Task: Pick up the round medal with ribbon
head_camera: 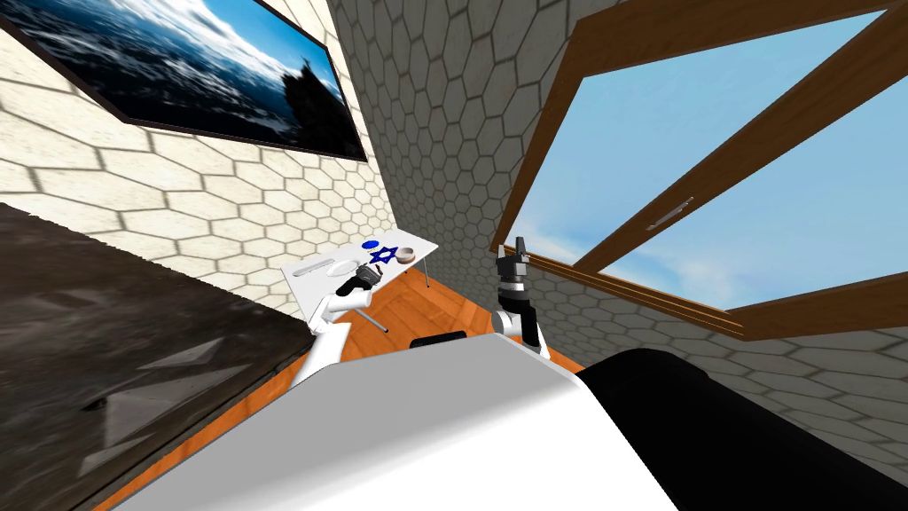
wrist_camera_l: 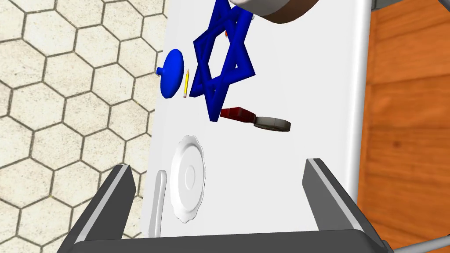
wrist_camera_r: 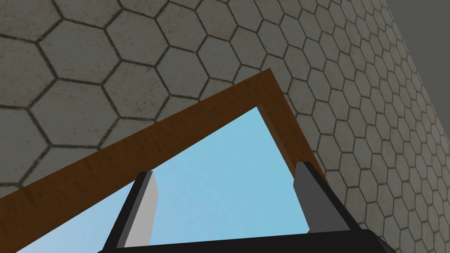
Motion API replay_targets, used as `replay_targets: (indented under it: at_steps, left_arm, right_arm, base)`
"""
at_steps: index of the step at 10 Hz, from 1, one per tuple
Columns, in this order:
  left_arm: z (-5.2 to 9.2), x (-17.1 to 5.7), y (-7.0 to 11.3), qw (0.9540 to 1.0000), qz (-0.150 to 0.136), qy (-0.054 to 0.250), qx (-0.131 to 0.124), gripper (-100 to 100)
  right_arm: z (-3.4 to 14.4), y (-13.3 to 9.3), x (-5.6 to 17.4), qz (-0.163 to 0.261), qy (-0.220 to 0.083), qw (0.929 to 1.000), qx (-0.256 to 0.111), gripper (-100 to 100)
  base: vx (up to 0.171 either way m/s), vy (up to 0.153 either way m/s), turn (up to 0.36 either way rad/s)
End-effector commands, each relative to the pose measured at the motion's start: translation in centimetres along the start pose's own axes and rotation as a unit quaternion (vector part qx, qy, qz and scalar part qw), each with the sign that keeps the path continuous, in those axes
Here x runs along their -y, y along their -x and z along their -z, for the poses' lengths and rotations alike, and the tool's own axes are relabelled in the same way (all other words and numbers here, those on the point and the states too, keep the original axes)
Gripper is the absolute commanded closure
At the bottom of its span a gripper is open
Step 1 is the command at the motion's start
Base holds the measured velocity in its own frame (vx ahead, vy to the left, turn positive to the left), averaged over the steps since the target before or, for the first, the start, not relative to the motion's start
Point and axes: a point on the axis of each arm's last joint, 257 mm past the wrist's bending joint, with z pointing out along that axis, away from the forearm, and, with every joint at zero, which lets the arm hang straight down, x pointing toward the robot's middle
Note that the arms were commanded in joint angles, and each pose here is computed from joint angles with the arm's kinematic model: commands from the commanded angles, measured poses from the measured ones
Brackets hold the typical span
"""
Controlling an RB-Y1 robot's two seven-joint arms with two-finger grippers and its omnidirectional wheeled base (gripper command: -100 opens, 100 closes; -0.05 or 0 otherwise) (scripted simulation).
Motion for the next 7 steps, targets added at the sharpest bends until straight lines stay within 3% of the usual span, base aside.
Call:
replay_targets:
  at_steps: [1, 2, 5, 7]
  left_arm:
    - [-0.8, -0.8, 1.0, 0.9993, 0.021, 0.021, 0.021, -100]
    - [-0.8, -1.0, 1.1, 0.9991, 0.021, 0.025, 0.025, -100]
    - [-1.7, -2.5, 2.9, 0.9946, 0.057, 0.059, 0.064, -100]
    - [-2.4, -3.4, 4.3, 0.9882, 0.084, 0.083, 0.097, -100]
  right_arm:
    - [0.0, 0.0, 0.0, 0.000, 0.000, 1.0000, 0.000, 0]
    - [0.0, 0.0, 0.0, 0.000, 0.000, 1.0000, 0.000, 0]
    - [0.0, 0.0, 0.0, 0.000, 0.000, 1.0000, 0.000, 0]
    - [0.0, 0.0, 0.0, 0.000, 0.000, 1.0000, 0.000, 0]
  base:
    - [0.016, 0.007, 0.012]
    - [0.015, 0.007, 0.005]
    - [0.024, 0.025, -0.003]
    - [0.052, 0.027, -0.021]
